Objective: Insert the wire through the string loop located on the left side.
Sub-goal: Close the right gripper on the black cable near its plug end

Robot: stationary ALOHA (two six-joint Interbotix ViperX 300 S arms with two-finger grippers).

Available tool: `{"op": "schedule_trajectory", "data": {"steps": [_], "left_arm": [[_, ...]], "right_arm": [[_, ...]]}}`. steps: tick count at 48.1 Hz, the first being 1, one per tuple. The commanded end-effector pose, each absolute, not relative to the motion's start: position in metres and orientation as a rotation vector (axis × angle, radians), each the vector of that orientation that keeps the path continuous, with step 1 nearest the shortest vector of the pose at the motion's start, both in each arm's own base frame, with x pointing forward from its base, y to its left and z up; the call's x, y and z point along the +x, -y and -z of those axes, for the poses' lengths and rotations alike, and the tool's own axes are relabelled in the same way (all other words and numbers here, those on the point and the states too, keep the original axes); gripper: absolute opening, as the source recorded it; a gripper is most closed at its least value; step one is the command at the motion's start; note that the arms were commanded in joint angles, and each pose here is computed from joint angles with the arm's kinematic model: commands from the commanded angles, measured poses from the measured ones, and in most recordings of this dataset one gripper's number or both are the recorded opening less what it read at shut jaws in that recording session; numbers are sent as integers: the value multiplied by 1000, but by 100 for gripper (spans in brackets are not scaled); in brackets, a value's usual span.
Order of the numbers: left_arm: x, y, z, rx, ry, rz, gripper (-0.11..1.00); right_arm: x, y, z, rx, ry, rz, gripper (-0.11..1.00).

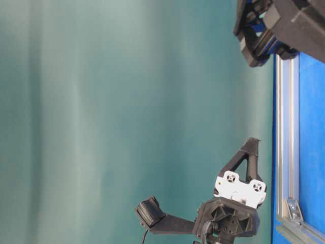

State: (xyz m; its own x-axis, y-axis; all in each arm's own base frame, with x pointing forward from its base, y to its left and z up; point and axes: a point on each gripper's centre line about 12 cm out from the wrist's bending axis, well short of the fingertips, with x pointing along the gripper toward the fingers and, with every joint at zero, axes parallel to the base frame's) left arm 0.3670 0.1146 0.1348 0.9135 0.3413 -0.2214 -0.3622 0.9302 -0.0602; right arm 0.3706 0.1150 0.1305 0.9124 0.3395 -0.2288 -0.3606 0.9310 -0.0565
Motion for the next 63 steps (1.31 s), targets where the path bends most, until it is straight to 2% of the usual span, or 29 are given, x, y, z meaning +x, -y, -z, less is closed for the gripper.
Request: {"op": "schedule_trajectory", "data": {"steps": [1,28,32,36,43,45,55,63], "left_arm": [[370,-112,-156,-78,-165,-339,0],[371,-112,-157,-80,-169,-338,0],[371,-112,-157,-80,-168,-338,0],[371,-112,-157,-80,-169,-338,0],[370,-111,-156,-80,-172,-338,0],[370,-112,-157,-80,-171,-338,0],[370,-112,-156,-80,-172,-338,0],[370,-112,-157,-80,-171,-338,0]], "right_arm": [[371,-116,-153,-78,-158,-360,1],[370,-115,-151,-18,-202,-344,1],[370,-115,-149,-13,-217,-341,14],[370,-115,-149,2,-229,-337,36],[369,-113,-147,12,-235,-328,81],[370,-114,-148,14,-233,-328,90],[372,-113,-141,20,-266,-315,89],[378,-115,-122,30,-311,-302,89]]}}
